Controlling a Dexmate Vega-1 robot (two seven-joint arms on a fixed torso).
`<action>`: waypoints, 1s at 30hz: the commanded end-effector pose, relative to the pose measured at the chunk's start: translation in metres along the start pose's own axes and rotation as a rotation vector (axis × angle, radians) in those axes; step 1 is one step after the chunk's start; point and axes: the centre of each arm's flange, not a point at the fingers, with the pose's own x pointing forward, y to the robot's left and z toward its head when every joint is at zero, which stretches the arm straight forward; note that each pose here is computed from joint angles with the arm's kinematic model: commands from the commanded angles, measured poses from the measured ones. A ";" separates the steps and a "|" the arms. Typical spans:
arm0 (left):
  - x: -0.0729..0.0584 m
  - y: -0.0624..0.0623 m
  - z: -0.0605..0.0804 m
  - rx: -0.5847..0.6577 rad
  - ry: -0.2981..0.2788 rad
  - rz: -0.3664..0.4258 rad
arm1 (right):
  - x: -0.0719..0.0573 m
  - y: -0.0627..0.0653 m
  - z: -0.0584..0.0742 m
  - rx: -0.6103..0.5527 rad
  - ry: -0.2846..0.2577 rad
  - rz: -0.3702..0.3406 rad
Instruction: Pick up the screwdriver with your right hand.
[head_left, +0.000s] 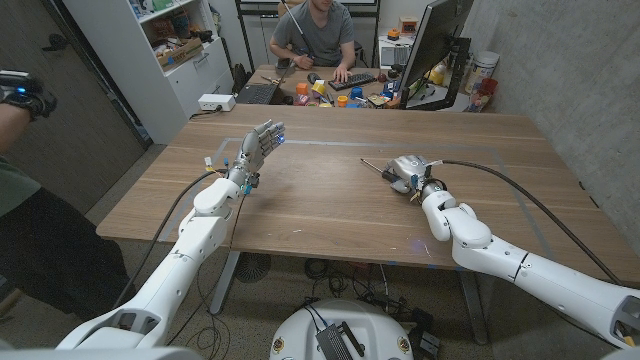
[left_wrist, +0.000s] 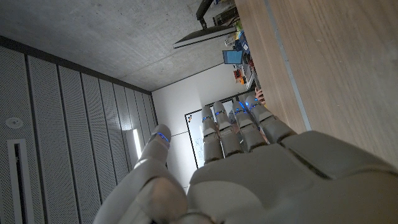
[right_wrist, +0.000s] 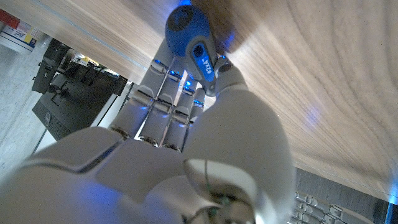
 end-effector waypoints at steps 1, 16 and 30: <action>-0.002 -0.002 -0.002 -0.009 -0.003 -0.002 | -0.002 -0.020 -0.011 0.114 0.010 -0.032; -0.002 -0.002 -0.002 -0.015 -0.010 -0.005 | -0.002 -0.112 -0.045 0.216 0.025 -0.250; 0.004 -0.004 -0.007 -0.029 -0.003 -0.030 | -0.003 -0.239 -0.085 0.106 0.021 -0.461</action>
